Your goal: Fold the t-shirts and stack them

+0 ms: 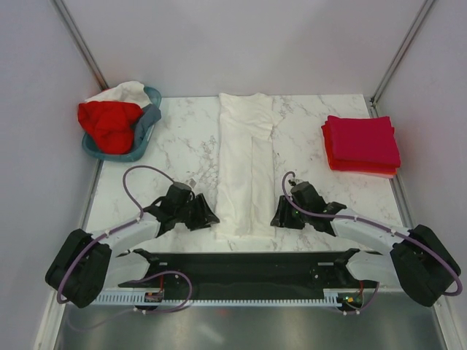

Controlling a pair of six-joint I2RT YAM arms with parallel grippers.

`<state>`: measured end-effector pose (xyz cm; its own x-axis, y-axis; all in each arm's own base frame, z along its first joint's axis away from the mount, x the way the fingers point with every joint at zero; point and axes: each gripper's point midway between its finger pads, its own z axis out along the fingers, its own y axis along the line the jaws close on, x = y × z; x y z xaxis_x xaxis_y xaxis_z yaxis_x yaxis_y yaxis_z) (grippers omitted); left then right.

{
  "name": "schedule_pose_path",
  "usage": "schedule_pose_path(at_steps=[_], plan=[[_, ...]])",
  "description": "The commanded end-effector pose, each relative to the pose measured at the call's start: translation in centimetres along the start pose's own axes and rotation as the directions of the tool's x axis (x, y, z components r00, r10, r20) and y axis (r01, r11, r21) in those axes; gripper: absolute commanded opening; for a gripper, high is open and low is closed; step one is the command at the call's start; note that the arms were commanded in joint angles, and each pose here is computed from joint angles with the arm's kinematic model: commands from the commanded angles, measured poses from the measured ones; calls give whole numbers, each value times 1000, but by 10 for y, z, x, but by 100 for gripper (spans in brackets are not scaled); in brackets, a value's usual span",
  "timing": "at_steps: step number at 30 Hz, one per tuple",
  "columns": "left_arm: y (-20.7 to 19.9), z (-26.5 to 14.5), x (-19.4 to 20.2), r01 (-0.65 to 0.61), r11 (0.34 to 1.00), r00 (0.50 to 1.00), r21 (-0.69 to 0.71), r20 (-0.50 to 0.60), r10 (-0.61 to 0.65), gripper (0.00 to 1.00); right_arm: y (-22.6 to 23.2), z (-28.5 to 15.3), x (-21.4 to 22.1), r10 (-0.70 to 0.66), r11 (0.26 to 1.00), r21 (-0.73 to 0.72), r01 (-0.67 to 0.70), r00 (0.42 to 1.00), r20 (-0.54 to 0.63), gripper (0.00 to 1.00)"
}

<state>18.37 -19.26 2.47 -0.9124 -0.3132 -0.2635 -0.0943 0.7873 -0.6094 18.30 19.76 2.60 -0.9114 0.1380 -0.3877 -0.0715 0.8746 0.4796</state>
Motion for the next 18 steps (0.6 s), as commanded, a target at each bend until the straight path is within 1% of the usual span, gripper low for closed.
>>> schedule_pose_path(at_steps=[1, 5, 6, 8, 11, 14, 18], plan=[[8, 5, 11, 30, 999, 999, -34, -29, -31, 52, 5, -2, 16, 31, 999, -33, -33, 998, -50, 53], [10, 9, 18, 31, 999, 998, -41, -54, -33, 48, 5, -1, 27, 21, 999, -34, -24, 996, -83, 52], [10, 10, 19, 29, 999, 998, -40, -58, -31, 40, 5, -1, 28, 24, 999, -32, -27, 996, -90, 49], [8, 9, 22, 26, 999, 997, -34, -70, -28, 35, 6, -1, 30, 18, 999, -34, -22, 995, -101, 47], [6, 8, 28, 25, 999, 996, -23, -87, -27, 38, 7, 0, 35, 14, 999, -34, -18, 993, -117, 47], [7, 8, 36, 25, 999, 993, -25, -113, -28, 38, 6, 1, 39, 13, 999, -31, -17, 992, -129, 46], [6, 6, 44, 29, 999, 991, -18, -132, -31, 34, 6, 1, 42, 11, 999, -30, -15, 990, -140, 38]])
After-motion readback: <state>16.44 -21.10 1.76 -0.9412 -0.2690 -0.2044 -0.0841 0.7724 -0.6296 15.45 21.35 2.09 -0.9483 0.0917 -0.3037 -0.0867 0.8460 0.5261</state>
